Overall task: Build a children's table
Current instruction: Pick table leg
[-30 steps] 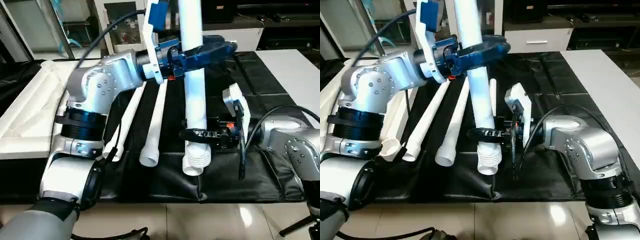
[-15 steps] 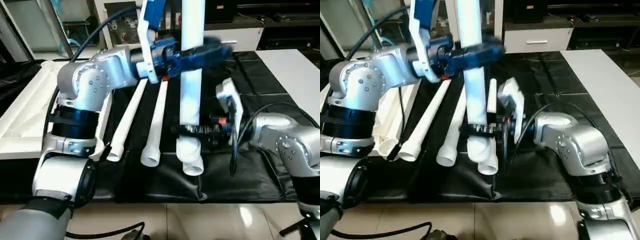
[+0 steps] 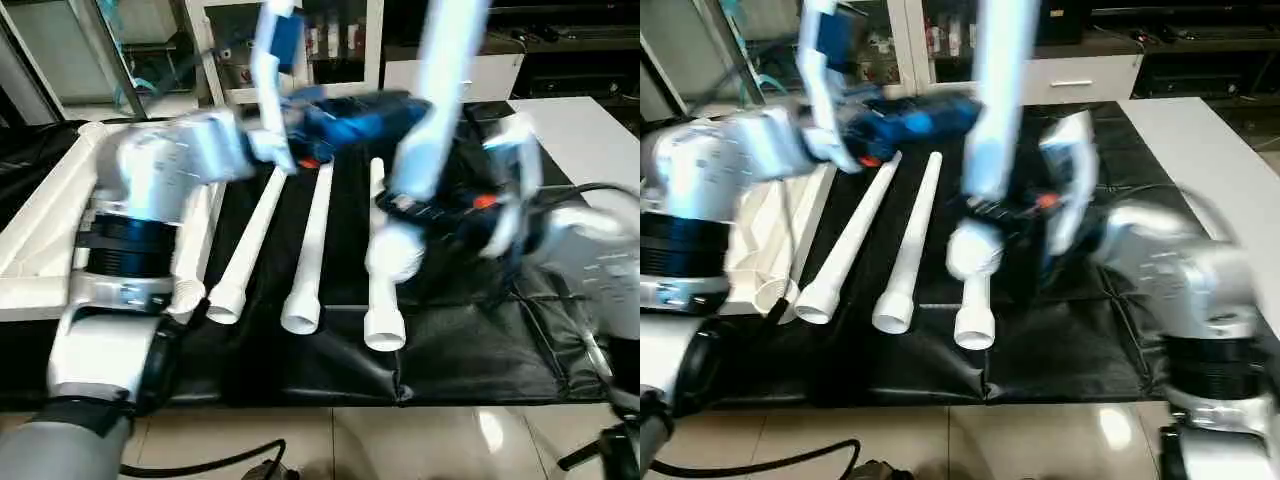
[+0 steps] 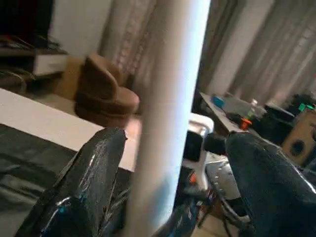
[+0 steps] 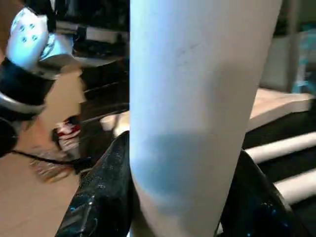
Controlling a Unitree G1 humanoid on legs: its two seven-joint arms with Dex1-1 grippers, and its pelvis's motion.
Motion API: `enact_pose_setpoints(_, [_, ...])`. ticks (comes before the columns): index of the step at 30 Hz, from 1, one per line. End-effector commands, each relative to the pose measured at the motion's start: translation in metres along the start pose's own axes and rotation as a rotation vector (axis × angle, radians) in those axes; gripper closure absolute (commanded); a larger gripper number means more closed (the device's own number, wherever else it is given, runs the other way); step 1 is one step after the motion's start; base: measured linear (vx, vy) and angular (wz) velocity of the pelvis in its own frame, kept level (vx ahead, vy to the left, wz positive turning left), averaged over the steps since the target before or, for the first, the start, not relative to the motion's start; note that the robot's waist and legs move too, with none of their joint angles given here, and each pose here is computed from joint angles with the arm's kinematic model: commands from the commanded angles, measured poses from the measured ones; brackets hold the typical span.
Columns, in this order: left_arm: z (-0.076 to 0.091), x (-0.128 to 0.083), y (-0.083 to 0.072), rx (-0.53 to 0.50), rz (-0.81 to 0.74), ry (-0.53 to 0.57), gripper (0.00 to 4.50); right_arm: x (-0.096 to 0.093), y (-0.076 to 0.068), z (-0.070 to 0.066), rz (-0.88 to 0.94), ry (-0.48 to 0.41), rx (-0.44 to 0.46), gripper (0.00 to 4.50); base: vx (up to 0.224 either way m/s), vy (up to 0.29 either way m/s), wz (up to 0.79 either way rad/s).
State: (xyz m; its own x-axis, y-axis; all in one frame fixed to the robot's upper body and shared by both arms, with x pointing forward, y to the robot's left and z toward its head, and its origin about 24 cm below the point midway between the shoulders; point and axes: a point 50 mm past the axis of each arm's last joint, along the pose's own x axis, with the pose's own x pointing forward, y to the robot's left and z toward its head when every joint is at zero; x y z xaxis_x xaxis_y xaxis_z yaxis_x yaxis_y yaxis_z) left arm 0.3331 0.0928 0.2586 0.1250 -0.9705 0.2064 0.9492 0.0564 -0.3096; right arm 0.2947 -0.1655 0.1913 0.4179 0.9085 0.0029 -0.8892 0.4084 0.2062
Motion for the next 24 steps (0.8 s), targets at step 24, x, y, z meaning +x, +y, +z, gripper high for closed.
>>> enact_pose_setpoints(24, [-0.118, -0.107, 0.019, 0.601, 1.328, -0.005, 0.8, -0.009, -0.001, -0.073, -0.884, -0.074, -0.22, 2.65, 0.002, 0.007, 0.0])
